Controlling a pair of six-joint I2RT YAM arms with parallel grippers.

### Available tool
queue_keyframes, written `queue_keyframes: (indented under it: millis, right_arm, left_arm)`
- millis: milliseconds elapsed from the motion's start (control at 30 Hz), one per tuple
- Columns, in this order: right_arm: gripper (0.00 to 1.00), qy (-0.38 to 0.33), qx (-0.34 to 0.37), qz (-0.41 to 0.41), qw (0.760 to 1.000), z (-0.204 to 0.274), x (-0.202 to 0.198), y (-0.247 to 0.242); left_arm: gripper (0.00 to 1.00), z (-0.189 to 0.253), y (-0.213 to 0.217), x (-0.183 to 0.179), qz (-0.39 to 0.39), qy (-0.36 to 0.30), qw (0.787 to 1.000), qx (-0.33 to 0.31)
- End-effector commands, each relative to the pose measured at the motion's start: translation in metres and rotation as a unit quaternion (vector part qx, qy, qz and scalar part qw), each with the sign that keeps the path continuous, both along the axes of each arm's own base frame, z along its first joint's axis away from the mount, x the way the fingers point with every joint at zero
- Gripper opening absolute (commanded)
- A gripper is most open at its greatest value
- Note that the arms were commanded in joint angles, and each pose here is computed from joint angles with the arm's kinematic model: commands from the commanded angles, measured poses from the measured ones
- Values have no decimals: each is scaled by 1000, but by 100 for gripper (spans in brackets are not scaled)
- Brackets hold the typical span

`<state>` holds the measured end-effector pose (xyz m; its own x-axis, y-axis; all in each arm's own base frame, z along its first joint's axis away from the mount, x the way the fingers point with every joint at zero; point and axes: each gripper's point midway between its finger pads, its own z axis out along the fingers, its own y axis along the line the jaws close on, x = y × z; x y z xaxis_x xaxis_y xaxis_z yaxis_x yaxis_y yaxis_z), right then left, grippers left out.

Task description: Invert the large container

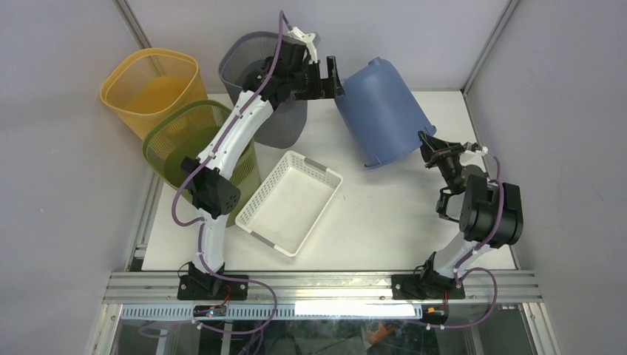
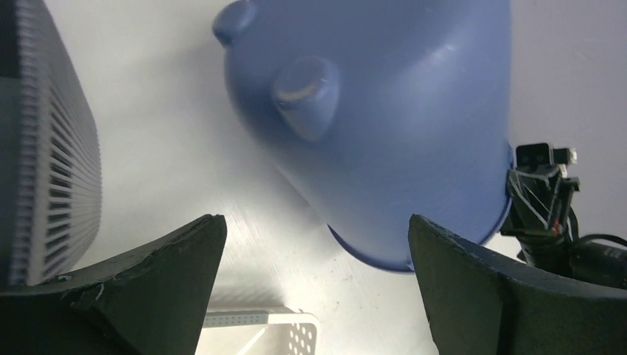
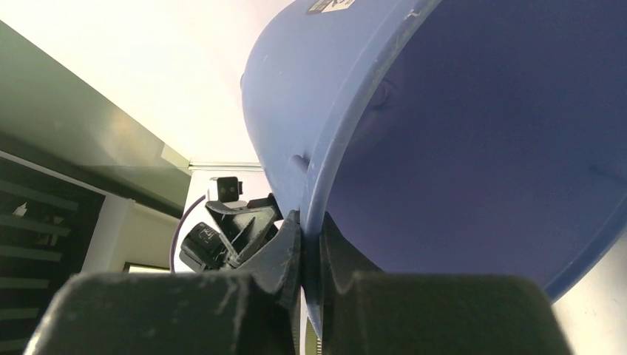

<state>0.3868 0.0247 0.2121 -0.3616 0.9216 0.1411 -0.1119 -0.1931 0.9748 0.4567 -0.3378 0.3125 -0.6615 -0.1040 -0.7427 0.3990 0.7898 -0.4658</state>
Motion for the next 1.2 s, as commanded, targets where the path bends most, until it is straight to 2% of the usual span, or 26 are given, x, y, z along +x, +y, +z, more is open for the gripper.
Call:
queue_keyframes:
  millis: [0, 267, 367, 733, 867, 1000, 1067, 1167]
  right_arm:
    - [0, -65, -61, 7, 996, 7, -17, 9]
    - [0, -58, -70, 16, 996, -1, -20, 13]
    - [0, -54, -71, 17, 996, -5, -20, 13]
    - [0, -48, -78, 25, 995, -12, -21, 15]
    - [0, -38, -78, 29, 996, -20, -22, 16]
    - [0, -37, -79, 30, 996, -22, -22, 16]
    - [0, -38, -80, 31, 996, -21, -21, 16]
    - [0, -44, -83, 37, 995, -18, -20, 17]
  left_arm:
    - [99, 29, 7, 23, 17, -46, 998, -30]
    - [99, 35, -13, 35, -14, -69, 995, -70]
    - [95, 34, -20, 40, -17, -70, 994, -87]
    - [74, 12, -37, 52, -19, -33, 991, -127]
    - [71, 7, -41, 54, -18, -22, 990, -137]
    - [55, 11, -42, 50, -26, -22, 989, -143]
    - [55, 14, -43, 48, -29, -23, 988, -147]
    - [64, 23, -42, 47, -28, -33, 987, -156]
